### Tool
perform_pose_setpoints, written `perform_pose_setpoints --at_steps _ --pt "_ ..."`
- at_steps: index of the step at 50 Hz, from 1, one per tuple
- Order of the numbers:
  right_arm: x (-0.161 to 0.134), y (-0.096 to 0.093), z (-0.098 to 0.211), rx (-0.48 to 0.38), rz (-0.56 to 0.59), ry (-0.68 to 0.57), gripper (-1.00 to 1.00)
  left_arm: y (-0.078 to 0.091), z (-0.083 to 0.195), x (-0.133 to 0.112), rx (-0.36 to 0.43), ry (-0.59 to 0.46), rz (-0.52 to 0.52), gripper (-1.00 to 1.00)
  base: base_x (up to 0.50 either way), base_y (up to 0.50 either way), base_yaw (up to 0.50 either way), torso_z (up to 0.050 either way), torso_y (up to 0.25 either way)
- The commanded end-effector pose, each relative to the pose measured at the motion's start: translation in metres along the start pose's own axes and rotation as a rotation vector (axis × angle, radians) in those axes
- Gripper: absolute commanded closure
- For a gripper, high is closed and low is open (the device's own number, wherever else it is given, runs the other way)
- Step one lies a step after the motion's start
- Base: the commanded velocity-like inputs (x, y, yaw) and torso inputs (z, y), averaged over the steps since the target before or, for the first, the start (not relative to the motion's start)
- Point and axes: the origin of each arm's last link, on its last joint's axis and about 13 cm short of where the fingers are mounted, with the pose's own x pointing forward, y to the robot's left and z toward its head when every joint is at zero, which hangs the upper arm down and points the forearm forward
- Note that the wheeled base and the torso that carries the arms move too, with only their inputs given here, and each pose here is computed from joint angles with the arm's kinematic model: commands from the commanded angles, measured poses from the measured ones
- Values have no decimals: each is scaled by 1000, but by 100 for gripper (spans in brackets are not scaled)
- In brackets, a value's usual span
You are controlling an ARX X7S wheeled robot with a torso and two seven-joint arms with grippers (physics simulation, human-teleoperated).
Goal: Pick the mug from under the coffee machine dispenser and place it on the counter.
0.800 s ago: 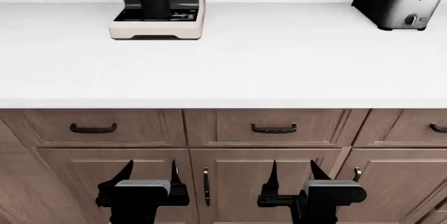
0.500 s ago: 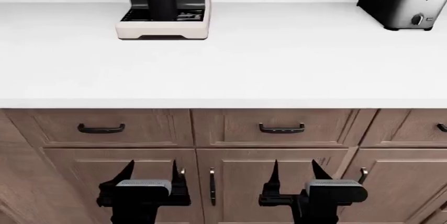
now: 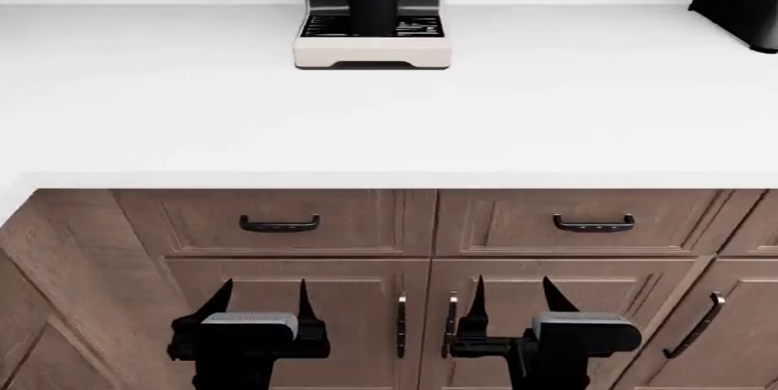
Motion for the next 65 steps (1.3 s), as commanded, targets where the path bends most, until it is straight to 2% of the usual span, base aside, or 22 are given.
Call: perform_pose_setpoints --at_steps 1,17,27,55,63,65 --pt "0 0 0 3 -1 -1 -100 0 0 0 0 1 0 -100 0 500 0 0 0" --pt "0 0 0 2 -5 0 -100 0 0 0 2 3 -1 -100 0 500 0 0 0" --pt "0 0 0 -3 -4 3 -100 0 -1 0 10 9 9 -100 0 46 0 2 0" --pt "0 0 -1 -7 -9 23 -100 -2 0 0 13 20 9 -100 0 0 0 50 0" --pt "-1 1 1 -6 -12 15 -100 -3 4 -1 -37 12 16 -100 0 0 0 50 0" --pt "-2 1 9 54 -7 -9 -100 -5 14 -3 -69 -16 8 -100 0 0 0 29 0"
